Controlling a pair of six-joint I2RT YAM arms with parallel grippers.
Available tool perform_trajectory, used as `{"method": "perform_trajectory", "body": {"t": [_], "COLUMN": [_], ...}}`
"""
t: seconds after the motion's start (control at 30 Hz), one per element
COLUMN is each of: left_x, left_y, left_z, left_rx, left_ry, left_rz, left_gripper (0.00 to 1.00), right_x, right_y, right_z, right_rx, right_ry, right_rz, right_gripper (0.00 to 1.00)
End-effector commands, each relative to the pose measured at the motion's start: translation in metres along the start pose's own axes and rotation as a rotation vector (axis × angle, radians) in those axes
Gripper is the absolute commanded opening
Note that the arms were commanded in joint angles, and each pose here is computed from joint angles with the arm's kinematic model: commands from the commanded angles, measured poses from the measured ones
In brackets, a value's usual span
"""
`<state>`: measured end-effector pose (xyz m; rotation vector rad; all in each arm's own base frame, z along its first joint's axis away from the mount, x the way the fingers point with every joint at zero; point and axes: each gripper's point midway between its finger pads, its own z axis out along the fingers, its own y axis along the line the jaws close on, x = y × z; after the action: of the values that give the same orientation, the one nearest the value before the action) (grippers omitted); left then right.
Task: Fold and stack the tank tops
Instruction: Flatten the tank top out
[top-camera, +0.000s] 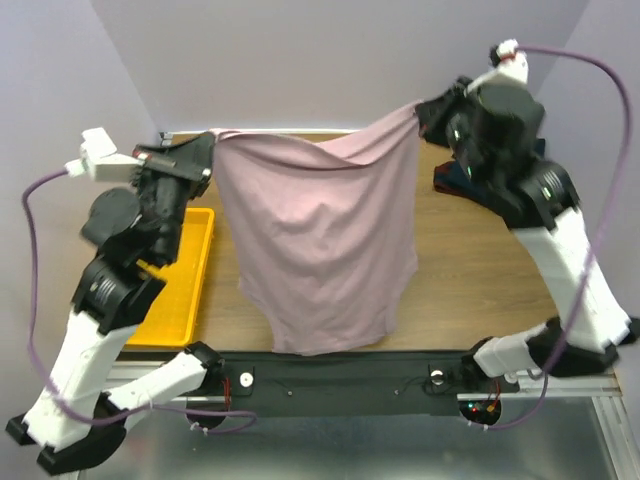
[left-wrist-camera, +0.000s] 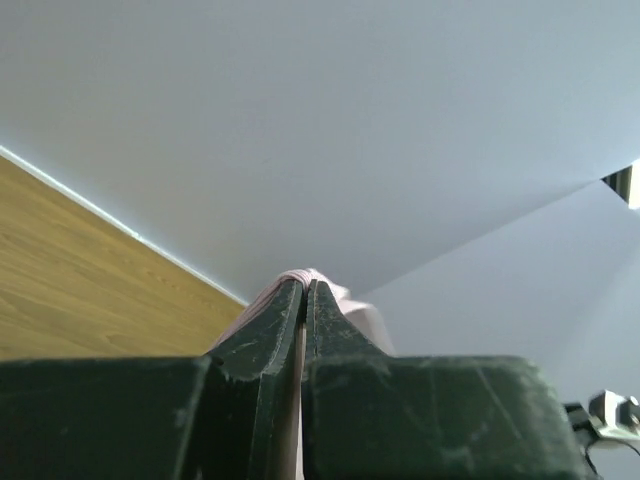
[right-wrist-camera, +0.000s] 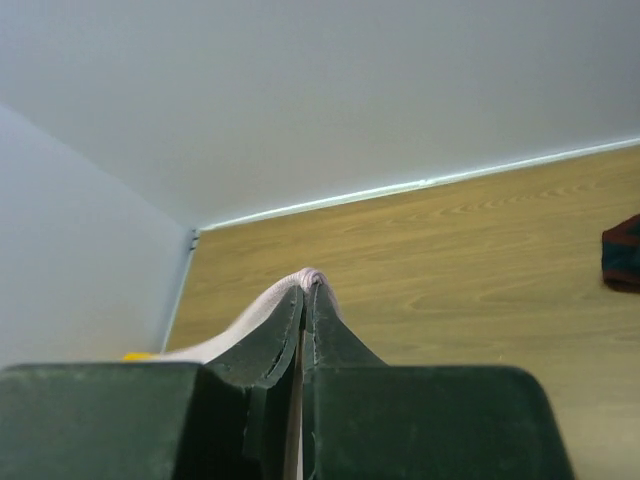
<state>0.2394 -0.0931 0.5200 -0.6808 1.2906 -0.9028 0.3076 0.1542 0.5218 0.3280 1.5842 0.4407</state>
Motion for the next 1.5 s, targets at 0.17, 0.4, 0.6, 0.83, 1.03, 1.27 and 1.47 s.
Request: {"method": "perform_trajectory", "body": {"t": [0.17, 0.4, 0.6, 0.83, 1.03, 1.27, 1.47], "left_x": [0.001, -0.013, -0.028, 0.026, 0.114, 0.208, 0.239], "left_y": [-0.019, -0.022, -0.036, 0.057, 0.179, 0.314, 0.351], "left_z": [0.11, 0.228, 0.225, 0.192, 0.136, 0.016, -0.045], "left_rx": [0.07, 0.182, 0.212, 0.051, -0.153, -0.396, -0.495], "left_ry": [-0.113, -0.002, 0.018, 0.125, 0.347, 0.58, 0.714], "left_rz": [0.069, 0.121, 0.173, 0.138, 0.07, 0.023, 0.054], "left_gripper": [0.0, 0.0, 0.0, 0.0, 0.0, 0.0, 0.0], "right_x": [0.021, -0.065, -0.055, 0.051, 0.16, 0.318, 0.369], "right_y": [-0.014, -0.031, -0.071, -0.123, -0.175, -0.245, -0.26], "right_z": [0.163, 0.22, 0.221, 0.199, 0.137, 0.034, -0.021], "right_rx": [-0.313, -0.46, -0.363, -0.208, -0.066, 0.134, 0.195], "right_ry": [0.256, 0.036, 0.041, 0.271, 0.445, 0.709, 0.809], "right_rz": [0.149, 0.295, 0.284, 0.308, 0.356, 0.448, 0.515], "right_gripper": [0.01, 0.01, 0.01, 0.01, 0.01, 0.01, 0.01]}}
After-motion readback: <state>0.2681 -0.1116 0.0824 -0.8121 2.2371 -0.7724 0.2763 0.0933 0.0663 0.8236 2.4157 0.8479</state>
